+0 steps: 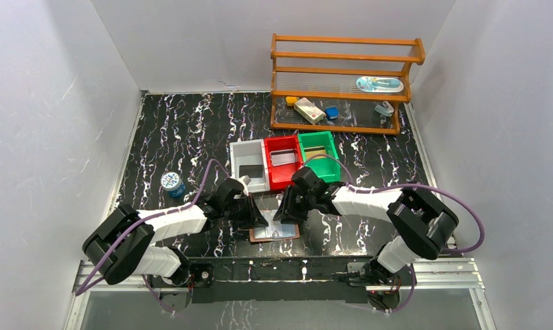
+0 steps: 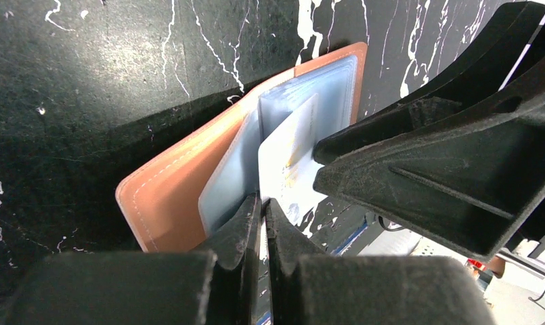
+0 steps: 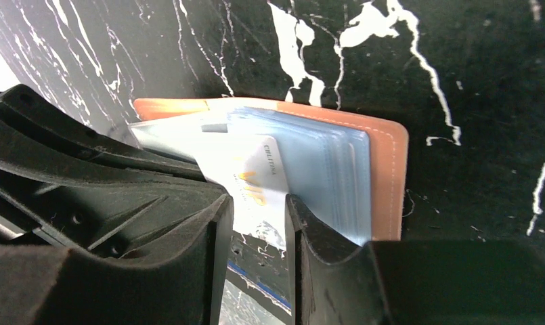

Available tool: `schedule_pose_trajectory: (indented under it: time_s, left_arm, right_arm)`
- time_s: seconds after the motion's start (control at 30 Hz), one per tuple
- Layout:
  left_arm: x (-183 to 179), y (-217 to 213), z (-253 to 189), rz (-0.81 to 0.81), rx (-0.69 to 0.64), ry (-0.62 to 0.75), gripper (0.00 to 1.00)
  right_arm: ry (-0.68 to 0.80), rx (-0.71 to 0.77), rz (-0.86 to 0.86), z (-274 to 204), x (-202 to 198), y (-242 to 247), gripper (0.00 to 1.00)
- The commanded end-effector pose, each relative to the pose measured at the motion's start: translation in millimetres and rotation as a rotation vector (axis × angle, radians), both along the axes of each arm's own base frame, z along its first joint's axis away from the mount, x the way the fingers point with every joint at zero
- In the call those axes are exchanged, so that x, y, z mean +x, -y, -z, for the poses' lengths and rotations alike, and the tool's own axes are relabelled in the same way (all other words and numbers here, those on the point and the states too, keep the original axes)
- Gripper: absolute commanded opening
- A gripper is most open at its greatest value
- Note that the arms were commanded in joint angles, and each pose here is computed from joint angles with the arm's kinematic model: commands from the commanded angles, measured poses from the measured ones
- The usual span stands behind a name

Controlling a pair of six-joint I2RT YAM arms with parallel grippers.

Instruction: Take the credit cards out of the card holder

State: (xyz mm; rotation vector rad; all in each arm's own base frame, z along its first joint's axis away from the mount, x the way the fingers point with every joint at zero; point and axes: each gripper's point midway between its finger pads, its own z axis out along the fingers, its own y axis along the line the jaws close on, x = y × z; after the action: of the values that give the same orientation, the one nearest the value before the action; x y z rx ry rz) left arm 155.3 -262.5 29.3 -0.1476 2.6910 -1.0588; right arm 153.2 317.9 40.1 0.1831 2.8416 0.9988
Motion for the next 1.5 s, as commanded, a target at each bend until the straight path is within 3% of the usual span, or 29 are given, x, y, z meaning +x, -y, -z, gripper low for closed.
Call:
schedule_pose_trajectory:
  time_s: [0.0, 0.3, 0.47, 0.73, 0.97, 1.37, 1.47]
  left_arm:
    - [-1.8, -6.4, 3.4, 0.009, 0.046, -0.014, 0.0]
    - [-1.0, 4.8, -4.6, 0.01, -0.03, -0.015, 0.15]
    - [-2.5, 10.2, -6.2, -0.01, -0.09, -0.031, 0.16]
    - [-1.9, 15.0, -8.4, -0.029, -0.142, -0.041, 0.11]
    - [-5.6, -3.1, 1.8, -0.063, -0.053, -0.043, 0.0]
    - [5.0, -19.2, -18.0, -0.051, 0.059, 0.054, 0.0]
    - [9.9, -19.7, -28.8, -0.046, 0.068, 0.087, 0.0]
  right_arm:
    - [-0.014, -0.1, 0.041, 14.0, -4.5, 21.5, 0.43]
    - [-0.053, -0.089, 0.018, 24.0, -12.3, 19.6, 0.44]
    - [-0.062, -0.069, 0.027, 24.9, -14.5, 18.5, 0.44]
    - [-0.065, -0.063, 0.032, 25.4, -15.2, 19.3, 0.43]
    - [-0.031, -0.089, 0.061, 20.0, -6.3, 24.5, 0.43]
    - [0.129, 0.007, -0.011, -28.5, 22.3, -1.9, 0.46]
    - [0.19, 0.004, -0.019, -44.1, 30.7, -2.5, 0.51]
